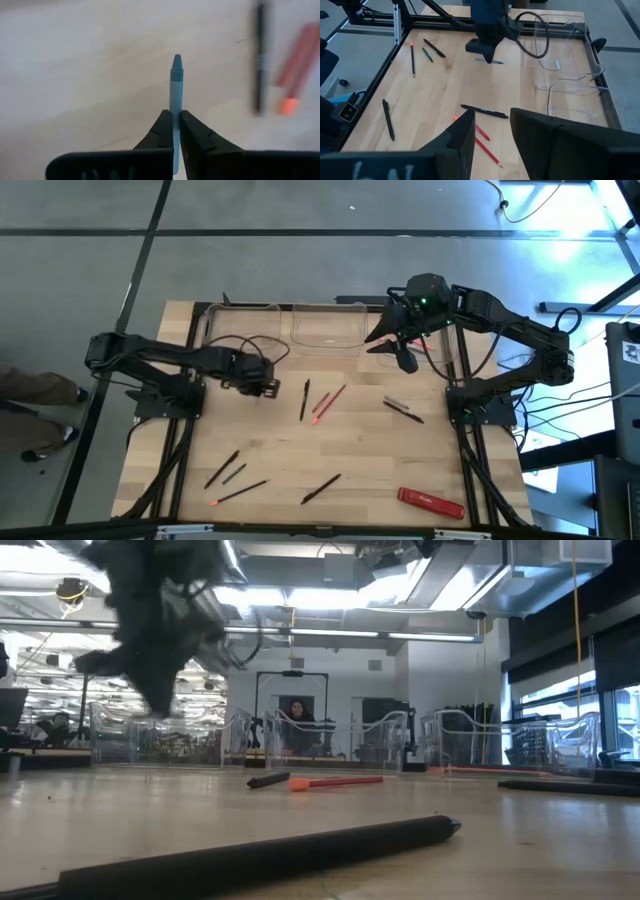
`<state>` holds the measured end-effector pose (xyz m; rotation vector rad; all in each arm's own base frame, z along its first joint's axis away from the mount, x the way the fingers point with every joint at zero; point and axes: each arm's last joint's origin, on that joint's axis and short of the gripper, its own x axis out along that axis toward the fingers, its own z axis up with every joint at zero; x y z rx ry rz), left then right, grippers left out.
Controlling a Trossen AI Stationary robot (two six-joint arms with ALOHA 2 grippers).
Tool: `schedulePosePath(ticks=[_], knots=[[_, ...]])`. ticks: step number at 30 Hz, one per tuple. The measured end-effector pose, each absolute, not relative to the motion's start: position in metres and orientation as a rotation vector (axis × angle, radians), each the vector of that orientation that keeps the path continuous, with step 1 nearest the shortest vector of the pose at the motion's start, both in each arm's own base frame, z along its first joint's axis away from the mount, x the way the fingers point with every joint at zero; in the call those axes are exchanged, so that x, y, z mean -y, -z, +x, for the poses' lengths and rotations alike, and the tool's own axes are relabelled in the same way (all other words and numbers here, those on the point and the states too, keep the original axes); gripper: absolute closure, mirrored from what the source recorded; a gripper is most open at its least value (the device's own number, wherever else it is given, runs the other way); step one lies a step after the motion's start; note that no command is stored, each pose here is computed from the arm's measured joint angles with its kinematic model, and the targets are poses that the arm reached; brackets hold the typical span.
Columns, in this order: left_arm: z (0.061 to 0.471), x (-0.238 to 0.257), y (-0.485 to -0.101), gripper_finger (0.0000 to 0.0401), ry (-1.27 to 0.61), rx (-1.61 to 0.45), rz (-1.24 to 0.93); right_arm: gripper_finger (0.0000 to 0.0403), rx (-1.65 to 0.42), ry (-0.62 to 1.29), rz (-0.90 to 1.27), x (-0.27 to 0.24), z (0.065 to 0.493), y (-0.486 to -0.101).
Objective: Sort crayons/erasers/pens/pencils in bins
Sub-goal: Put the gray crayon into the center transparent bin
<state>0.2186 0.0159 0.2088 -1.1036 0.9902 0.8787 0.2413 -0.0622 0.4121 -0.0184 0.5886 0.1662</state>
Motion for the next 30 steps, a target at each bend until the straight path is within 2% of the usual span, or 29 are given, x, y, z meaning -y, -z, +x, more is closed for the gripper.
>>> schedulePosePath(ticks=[9, 14, 20, 30], knots=[[0.244, -0.035, -0.28, 0.0399, -0.697, -0.804, -0.892, 0.0276, -0.589, -0.166, -0.018, 0.062, 0.241, -0.412], [0.249, -0.057, -0.307, 0.0399, -0.641, -0.688, -0.784, 0.0276, -0.59, -0.166, -0.018, 0.062, 0.241, -0.412], [0.259, -0.091, -0.312, 0.0399, -0.578, -0.591, -0.638, 0.0276, -0.593, -0.167, -0.017, 0.062, 0.241, -0.412], [0.292, -0.149, -0.284, 0.0398, -0.484, -0.53, -0.39, 0.0276, -0.593, -0.166, -0.017, 0.062, 0.241, -0.412]])
